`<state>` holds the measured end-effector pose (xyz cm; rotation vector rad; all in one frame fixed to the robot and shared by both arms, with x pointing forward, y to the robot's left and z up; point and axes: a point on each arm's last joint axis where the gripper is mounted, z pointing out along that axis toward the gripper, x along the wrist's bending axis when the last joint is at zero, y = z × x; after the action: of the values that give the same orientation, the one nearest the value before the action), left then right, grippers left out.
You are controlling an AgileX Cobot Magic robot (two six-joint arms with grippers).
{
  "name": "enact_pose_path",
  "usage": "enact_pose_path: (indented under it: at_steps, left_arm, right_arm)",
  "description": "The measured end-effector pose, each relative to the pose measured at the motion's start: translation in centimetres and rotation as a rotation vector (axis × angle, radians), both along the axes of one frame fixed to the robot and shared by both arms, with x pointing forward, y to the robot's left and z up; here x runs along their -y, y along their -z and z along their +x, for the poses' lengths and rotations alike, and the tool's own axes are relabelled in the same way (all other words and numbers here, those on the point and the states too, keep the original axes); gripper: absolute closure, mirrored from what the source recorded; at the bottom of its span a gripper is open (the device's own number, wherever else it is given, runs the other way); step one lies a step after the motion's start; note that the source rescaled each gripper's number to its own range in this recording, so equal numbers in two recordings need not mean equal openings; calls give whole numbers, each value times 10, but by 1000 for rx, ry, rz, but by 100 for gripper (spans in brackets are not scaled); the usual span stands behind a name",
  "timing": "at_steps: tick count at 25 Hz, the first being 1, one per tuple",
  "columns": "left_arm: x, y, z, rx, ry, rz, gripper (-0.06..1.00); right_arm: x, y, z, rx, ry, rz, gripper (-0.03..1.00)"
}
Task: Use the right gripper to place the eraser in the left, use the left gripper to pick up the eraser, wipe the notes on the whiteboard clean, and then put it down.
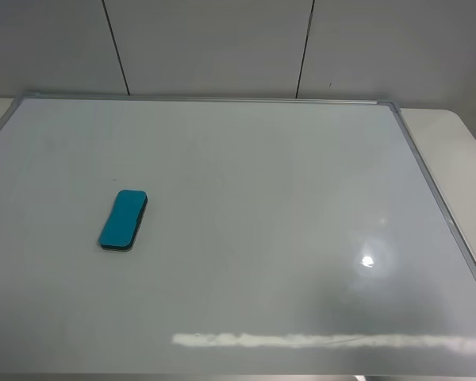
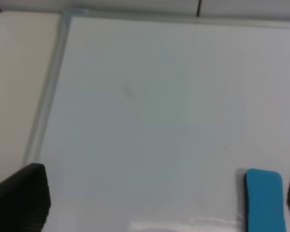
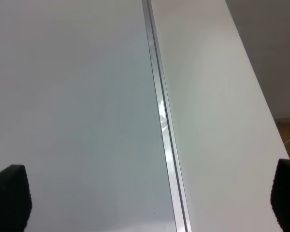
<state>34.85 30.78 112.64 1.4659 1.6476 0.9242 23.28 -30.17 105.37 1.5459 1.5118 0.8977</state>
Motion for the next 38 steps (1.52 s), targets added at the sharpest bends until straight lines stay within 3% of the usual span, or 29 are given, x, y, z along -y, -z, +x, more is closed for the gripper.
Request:
enact_pose_path:
  at_steps: [6,14,23,28,32,38]
  left_arm:
    - [2,-6,-59,179,-43,95,-6]
    - [11,40,-104,274,-26,119,-6]
    - [22,55,-112,203,43,11,-6]
    - [24,66,-116,67,40,-47,-6]
    - [16,71,-116,37,-22,3,-6]
    - [10,73,-116,30,-103,0,-6]
  right_arm:
    - [0,0,0,0,0,0,-3]
    - [0,0,0,0,0,0,-3]
    - [0,0,0,0,0,0,-3]
    - [0,0,0,0,0,0,-3]
    - [0,0,0,0,0,0,-3]
    - [0,0,0,0,0,0,-3]
